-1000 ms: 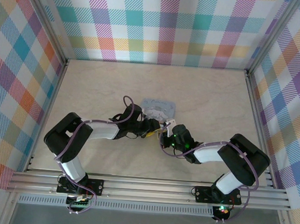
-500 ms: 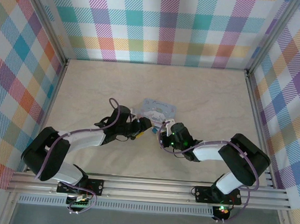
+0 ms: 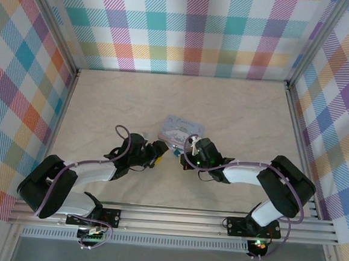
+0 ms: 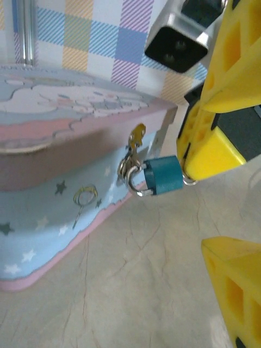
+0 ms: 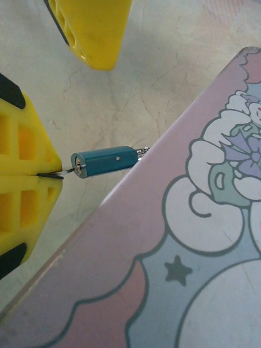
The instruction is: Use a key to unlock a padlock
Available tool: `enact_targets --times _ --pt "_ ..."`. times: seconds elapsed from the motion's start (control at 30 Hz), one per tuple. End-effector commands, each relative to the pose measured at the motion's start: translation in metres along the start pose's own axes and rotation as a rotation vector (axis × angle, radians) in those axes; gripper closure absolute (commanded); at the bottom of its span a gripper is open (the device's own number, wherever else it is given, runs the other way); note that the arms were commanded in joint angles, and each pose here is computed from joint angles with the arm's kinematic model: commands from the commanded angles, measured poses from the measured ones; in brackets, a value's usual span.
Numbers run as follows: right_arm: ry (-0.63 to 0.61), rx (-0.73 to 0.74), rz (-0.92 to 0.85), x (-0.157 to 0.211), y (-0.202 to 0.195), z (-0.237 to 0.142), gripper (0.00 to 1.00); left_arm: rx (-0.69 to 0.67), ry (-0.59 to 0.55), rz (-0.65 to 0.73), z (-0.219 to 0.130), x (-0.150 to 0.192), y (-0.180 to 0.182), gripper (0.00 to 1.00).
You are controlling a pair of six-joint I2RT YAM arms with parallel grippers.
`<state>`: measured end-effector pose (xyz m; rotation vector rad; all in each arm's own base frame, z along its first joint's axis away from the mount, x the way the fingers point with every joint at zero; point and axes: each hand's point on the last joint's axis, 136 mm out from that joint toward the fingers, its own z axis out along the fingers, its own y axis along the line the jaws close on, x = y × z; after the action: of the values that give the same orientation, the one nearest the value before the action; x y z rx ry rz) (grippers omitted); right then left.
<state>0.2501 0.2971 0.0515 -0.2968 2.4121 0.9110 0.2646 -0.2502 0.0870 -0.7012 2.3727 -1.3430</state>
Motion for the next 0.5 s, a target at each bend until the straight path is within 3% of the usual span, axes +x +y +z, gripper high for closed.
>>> enact_targets --times 0.0,0.47 --pt "0.036 -0.05 0.13 0.001 0.014 0.002 0.99 0.046 -0.011 -0.02 0.002 0.001 -0.009 0.4" --pt "0.075 -0.095 0.274 0.003 0.027 -0.002 0.98 0.045 0.03 -0.061 0.029 0.015 -0.001 0.49"
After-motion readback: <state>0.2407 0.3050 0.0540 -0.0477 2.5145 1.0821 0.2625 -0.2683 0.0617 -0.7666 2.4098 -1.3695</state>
